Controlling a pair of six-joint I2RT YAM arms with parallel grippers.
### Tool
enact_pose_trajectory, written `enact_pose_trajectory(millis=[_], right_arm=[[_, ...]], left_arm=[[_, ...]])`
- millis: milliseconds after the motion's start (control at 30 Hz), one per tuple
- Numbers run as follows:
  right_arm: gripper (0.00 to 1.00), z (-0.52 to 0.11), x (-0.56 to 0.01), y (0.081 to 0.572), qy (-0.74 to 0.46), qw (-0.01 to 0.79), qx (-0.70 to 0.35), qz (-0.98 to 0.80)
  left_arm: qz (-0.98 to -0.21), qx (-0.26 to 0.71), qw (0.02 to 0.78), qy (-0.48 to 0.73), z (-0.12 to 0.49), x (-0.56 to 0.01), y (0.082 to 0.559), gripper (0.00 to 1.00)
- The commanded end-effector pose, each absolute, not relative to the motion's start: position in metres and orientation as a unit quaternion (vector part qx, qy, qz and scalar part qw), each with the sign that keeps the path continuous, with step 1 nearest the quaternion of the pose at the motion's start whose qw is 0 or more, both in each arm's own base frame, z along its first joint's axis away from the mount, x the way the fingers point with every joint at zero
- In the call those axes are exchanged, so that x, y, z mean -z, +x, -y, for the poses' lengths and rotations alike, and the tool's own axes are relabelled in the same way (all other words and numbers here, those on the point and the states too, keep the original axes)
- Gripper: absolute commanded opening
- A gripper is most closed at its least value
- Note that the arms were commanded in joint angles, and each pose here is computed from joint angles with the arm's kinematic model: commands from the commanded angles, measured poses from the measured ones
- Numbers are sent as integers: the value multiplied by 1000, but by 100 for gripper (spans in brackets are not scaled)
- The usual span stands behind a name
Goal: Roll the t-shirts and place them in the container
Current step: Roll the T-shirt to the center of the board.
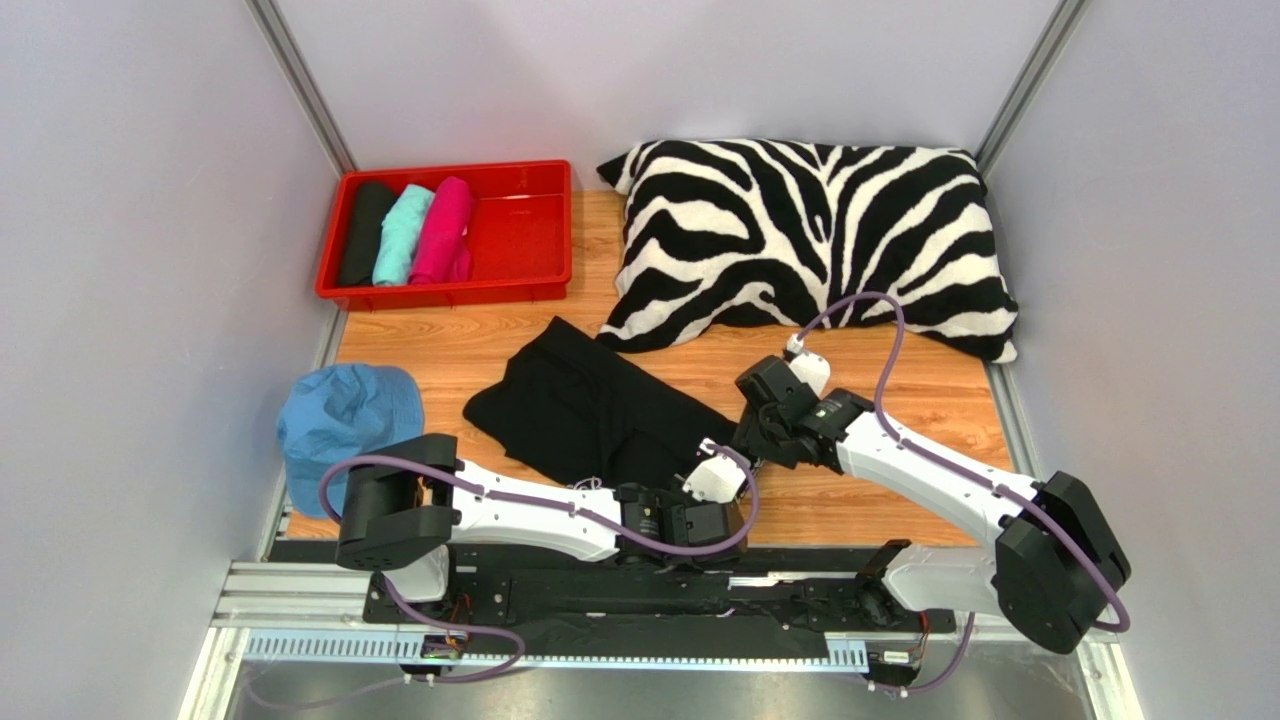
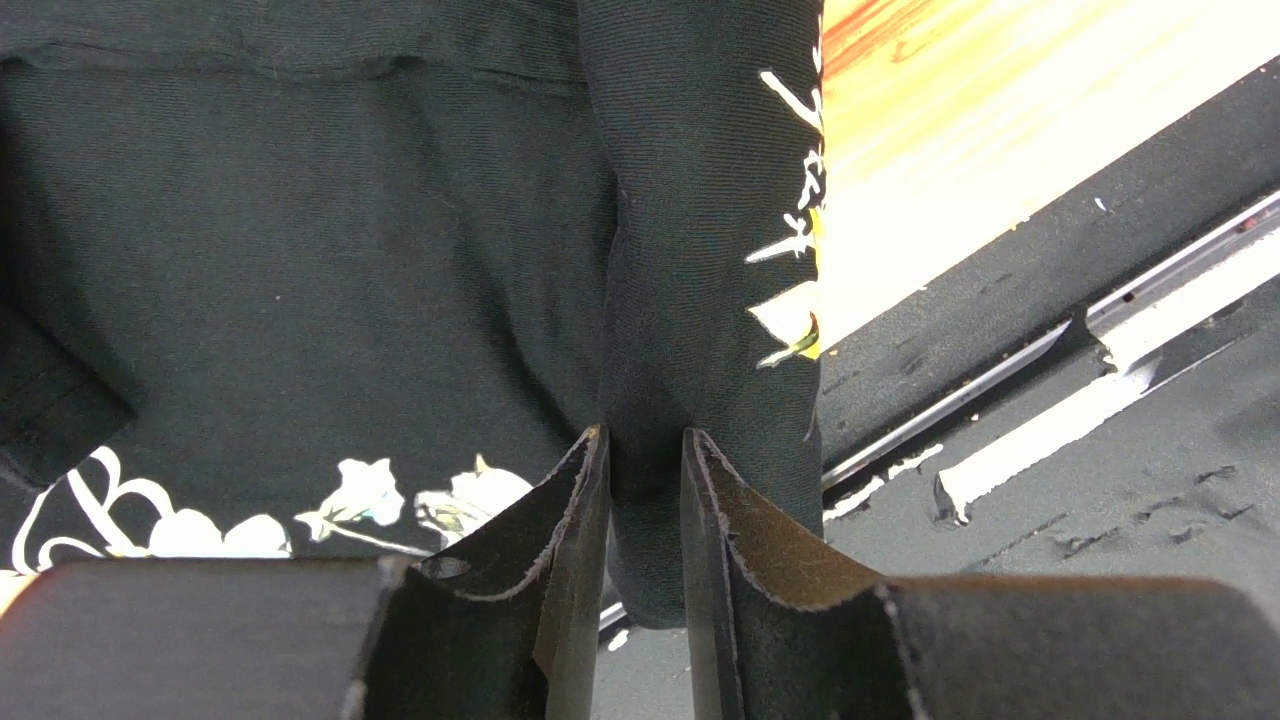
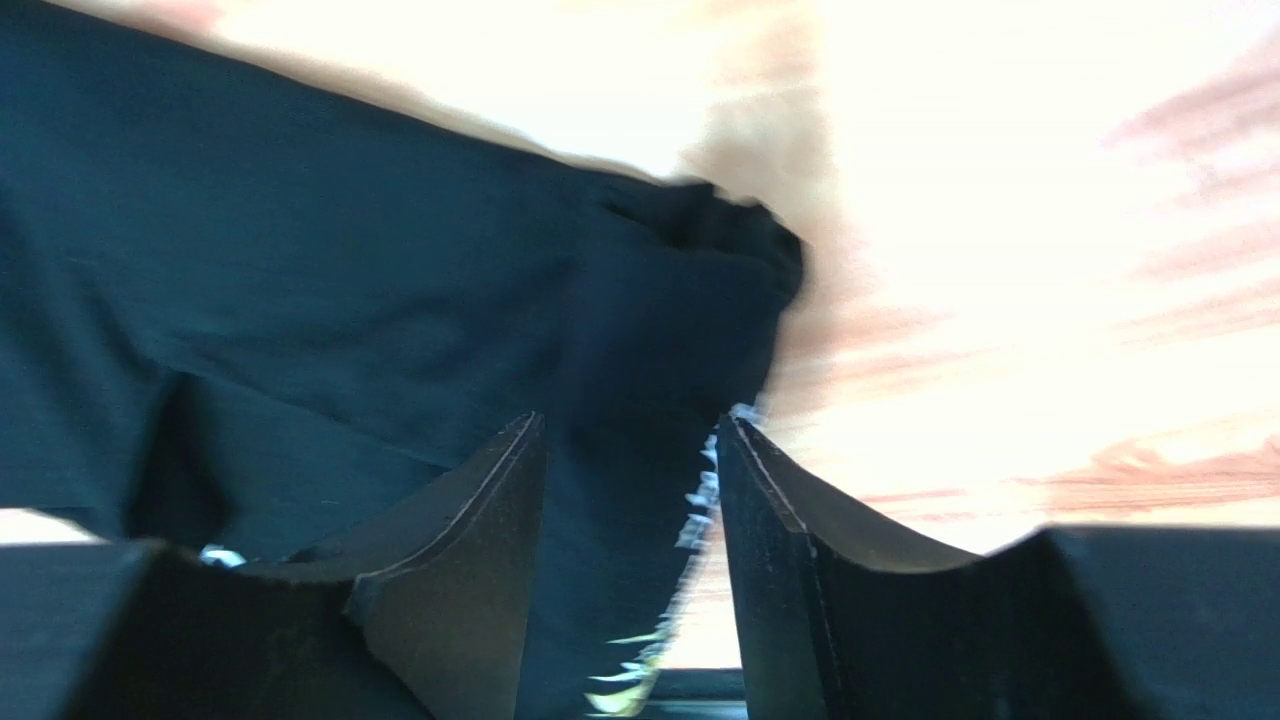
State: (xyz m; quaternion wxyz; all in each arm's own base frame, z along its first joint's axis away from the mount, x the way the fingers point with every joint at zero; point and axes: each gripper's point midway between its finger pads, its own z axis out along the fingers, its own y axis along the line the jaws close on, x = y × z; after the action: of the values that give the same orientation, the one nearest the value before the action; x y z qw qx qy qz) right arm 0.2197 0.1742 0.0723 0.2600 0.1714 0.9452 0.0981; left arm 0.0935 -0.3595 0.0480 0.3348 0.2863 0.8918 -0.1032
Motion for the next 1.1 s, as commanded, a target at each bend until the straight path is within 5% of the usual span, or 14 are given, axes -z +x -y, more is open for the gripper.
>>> enact_pose_trajectory(millis=[0, 733, 1067], right_arm=[[48, -171, -76, 219, 187, 277, -118, -935], [29, -202, -58, 229, 183, 231, -108, -950], [24, -207, -53, 236, 183, 207, -76, -958]], left_arm=[[-892, 132, 338, 270, 366, -60, 95, 31], [-889, 145, 342, 269, 364, -66, 98, 30], [-856, 197, 394, 270, 377, -111, 108, 54]])
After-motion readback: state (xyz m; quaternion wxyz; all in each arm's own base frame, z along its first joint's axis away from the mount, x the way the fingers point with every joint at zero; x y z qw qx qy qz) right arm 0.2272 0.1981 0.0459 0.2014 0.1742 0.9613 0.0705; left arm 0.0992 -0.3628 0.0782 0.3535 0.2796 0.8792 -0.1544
